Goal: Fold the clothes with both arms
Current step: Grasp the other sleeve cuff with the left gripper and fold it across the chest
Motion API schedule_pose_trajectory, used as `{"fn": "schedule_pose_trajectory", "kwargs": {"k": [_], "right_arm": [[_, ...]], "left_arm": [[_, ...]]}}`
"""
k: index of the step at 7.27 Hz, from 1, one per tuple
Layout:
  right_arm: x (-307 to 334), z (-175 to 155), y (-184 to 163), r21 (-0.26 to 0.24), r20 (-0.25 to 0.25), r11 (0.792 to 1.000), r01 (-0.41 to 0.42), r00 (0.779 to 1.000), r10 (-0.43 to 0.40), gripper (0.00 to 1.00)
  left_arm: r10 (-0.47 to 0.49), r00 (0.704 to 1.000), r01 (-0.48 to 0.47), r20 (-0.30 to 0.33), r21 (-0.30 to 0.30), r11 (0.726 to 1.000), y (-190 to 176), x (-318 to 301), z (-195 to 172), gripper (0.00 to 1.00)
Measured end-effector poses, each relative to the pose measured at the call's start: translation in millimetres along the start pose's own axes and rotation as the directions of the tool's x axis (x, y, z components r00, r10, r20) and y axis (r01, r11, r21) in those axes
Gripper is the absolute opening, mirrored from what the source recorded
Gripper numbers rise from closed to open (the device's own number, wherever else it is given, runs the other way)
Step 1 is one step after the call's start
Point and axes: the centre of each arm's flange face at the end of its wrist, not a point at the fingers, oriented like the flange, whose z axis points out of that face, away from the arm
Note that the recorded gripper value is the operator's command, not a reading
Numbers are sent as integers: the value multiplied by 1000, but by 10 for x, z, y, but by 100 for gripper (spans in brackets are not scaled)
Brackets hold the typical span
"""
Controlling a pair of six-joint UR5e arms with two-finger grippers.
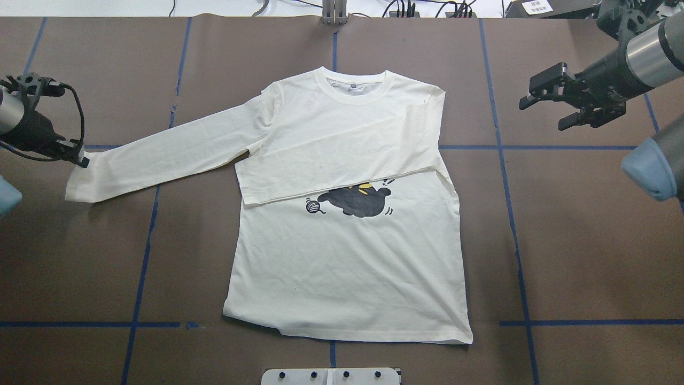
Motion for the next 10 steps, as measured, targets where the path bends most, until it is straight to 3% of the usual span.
{"fn": "schedule_pose_trajectory", "kwargs": {"k": [2, 3, 5, 7, 8, 9, 10], "right_arm": [[160, -124, -8, 14, -2, 1000, -13, 1000, 14, 100], [315, -231, -54, 28, -7, 1000, -14, 1000, 14, 100], [741, -431, -168, 54, -32, 997, 53, 998, -51, 100], [1027, -536, -282, 70, -57, 991, 113, 992, -109, 100], [1083, -556, -302, 71, -59, 990, 121, 991, -117, 100], [1106, -567, -304, 71, -59, 990, 122, 991, -118, 100], [1115, -571, -307, 72, -59, 990, 120, 991, -116, 100]], "left_arm": [[-36, 995, 43, -93, 76, 996, -82, 1199, -761, 0], [-72, 987, 85, -143, 90, 992, -99, 2085, -800, 0], [-177, 966, 202, -191, 122, 972, -181, 4038, -277, 0], [-251, 946, 283, -204, 146, 948, -558, 5842, 332, 3], [-243, 942, 283, -231, 160, 946, -513, 6372, 638, 76], [-244, 936, 291, -253, 169, 942, -433, 6649, 831, 96], [-247, 933, 298, -261, 175, 938, -390, 6751, 934, 96]]}}
